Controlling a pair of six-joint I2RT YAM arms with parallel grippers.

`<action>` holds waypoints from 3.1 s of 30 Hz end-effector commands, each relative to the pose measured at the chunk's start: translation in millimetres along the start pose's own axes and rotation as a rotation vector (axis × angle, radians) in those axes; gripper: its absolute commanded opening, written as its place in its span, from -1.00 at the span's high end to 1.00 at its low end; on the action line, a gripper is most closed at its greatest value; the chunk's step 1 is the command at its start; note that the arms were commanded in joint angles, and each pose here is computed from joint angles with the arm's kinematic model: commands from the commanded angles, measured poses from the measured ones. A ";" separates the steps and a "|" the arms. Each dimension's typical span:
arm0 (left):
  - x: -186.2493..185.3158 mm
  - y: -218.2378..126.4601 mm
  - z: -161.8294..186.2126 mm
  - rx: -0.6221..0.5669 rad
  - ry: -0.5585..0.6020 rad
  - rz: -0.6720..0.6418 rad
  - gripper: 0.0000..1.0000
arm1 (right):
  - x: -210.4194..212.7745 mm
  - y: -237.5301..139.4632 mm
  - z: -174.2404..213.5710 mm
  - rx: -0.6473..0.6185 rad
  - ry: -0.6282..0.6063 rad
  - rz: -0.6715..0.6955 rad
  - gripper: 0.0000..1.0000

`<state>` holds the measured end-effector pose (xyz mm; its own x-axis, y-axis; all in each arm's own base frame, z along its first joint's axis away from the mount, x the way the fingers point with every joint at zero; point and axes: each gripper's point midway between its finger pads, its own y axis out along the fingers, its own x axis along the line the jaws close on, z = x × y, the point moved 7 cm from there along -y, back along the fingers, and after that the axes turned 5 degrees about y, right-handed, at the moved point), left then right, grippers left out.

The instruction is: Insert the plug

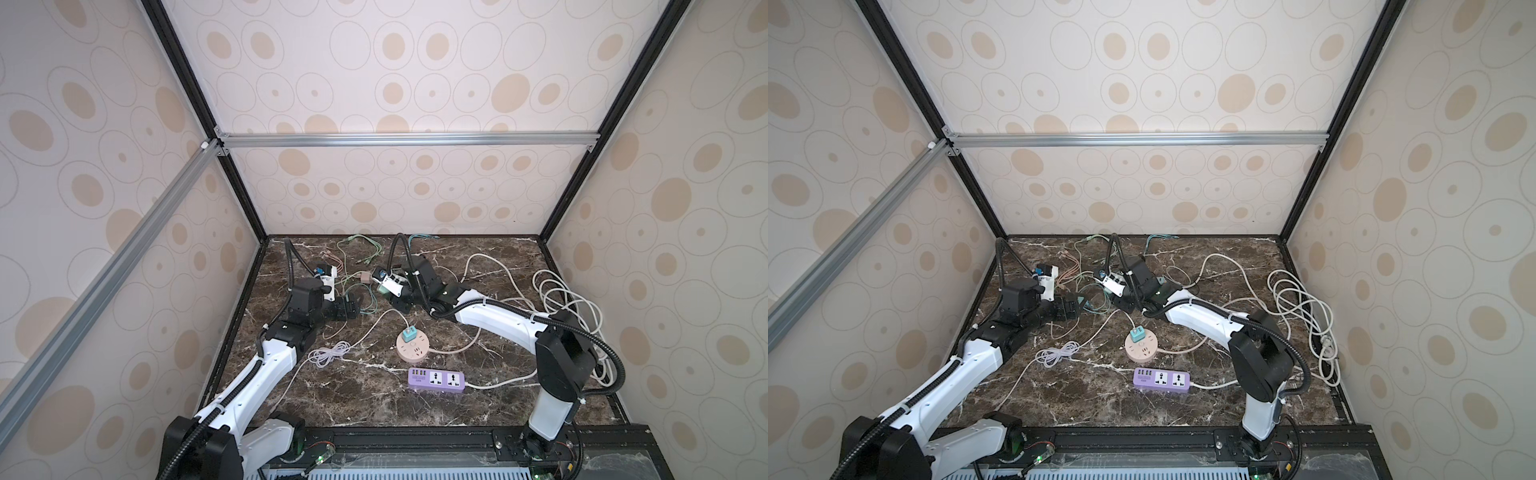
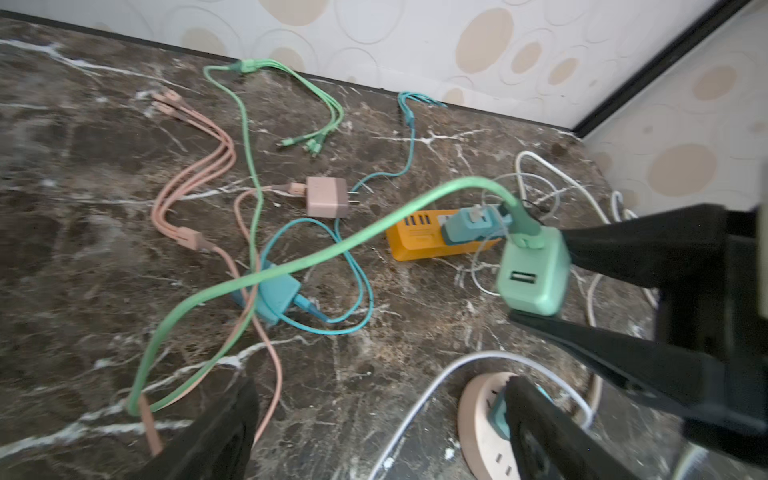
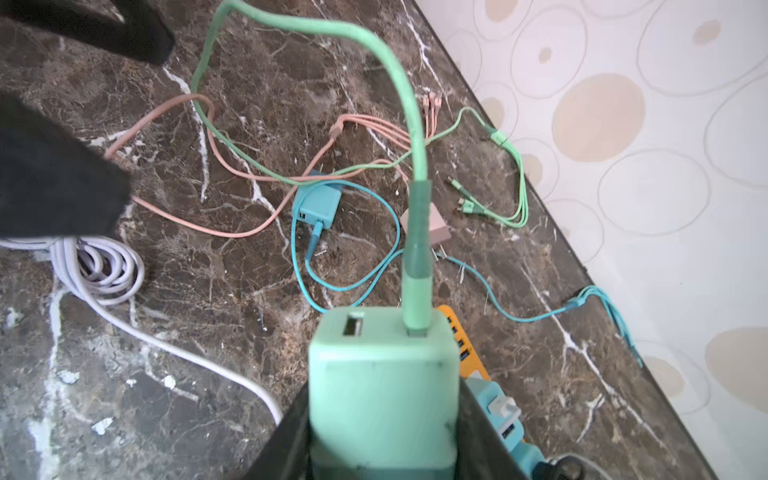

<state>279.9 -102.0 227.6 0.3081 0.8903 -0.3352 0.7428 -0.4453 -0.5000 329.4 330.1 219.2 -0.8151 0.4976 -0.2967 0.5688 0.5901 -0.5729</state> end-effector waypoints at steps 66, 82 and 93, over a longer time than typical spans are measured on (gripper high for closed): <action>-83.8 -132.5 -143.7 -0.342 0.173 0.358 1.00 | 33.2 27.7 -36.1 -0.247 0.508 -0.183 -0.97; -110.5 -160.7 -204.1 -0.428 0.231 0.429 1.00 | 62.9 28.0 -50.9 -0.469 0.393 -0.442 -0.76; -103.1 -155.9 -202.0 -0.413 0.236 0.360 1.00 | 63.9 86.0 -53.6 -0.424 0.561 -0.270 0.28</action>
<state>259.9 -110.2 486.6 0.6753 0.6860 -0.2708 0.7025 -0.7102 -0.0473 324.3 441.5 177.7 -0.8531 0.4283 0.2980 0.3667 0.8984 -0.2417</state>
